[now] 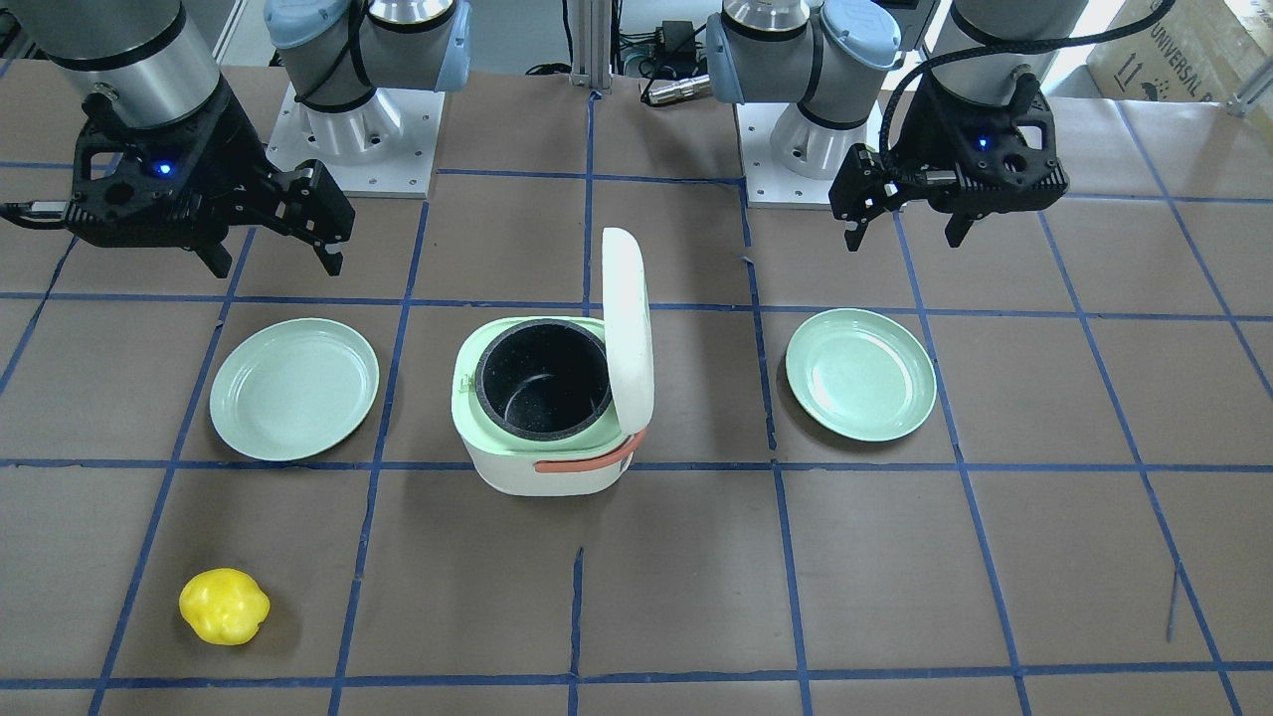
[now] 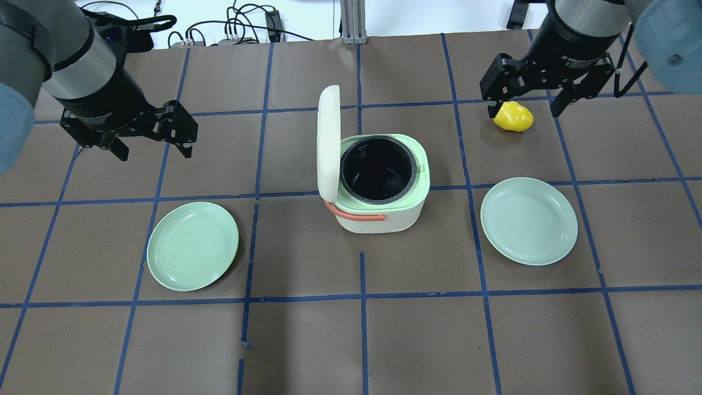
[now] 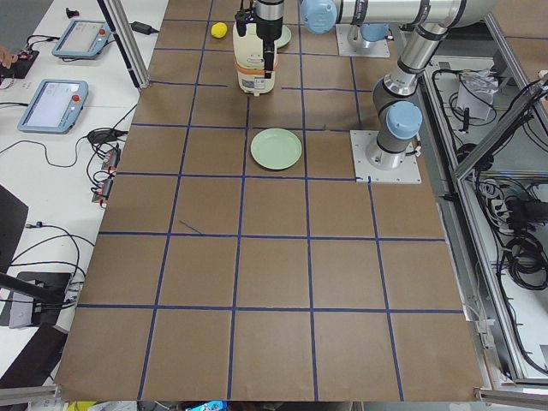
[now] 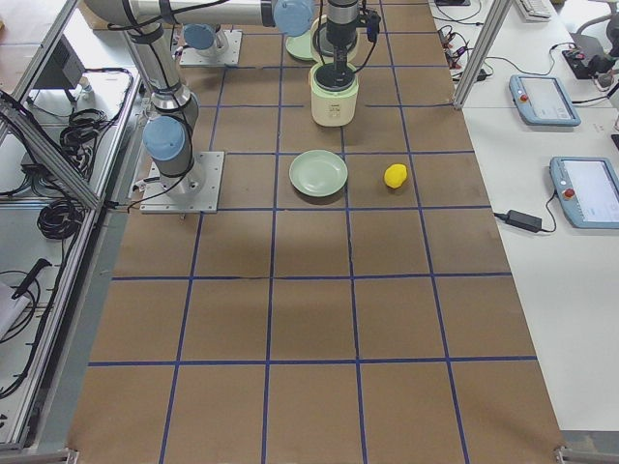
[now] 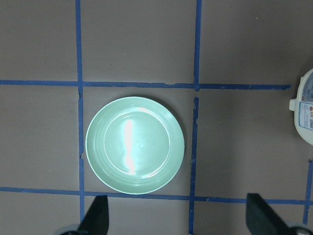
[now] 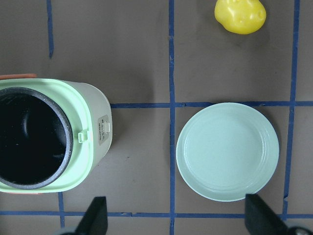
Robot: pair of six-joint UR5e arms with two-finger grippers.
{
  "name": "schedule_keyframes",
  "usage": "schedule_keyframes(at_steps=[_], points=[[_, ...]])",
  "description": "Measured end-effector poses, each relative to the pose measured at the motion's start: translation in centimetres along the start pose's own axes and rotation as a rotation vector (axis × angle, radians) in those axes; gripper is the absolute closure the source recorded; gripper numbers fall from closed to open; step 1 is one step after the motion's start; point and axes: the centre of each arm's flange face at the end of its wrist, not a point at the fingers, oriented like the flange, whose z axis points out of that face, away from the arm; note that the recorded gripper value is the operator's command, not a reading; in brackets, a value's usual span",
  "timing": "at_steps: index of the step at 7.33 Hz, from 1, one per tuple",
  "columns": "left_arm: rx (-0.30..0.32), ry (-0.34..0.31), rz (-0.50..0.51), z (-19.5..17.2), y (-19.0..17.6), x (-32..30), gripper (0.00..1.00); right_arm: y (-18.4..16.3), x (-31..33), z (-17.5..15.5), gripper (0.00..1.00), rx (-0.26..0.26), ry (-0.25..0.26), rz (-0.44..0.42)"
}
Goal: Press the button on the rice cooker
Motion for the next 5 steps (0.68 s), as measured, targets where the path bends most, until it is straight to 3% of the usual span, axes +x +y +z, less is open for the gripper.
schedule_keyframes(at_steps=[5], points=[[0.000,0.000,0.000,-0.01,0.00,0.00,0.00,0.24,0.08,0.25,0.00,-0.003,0.007,0.006]])
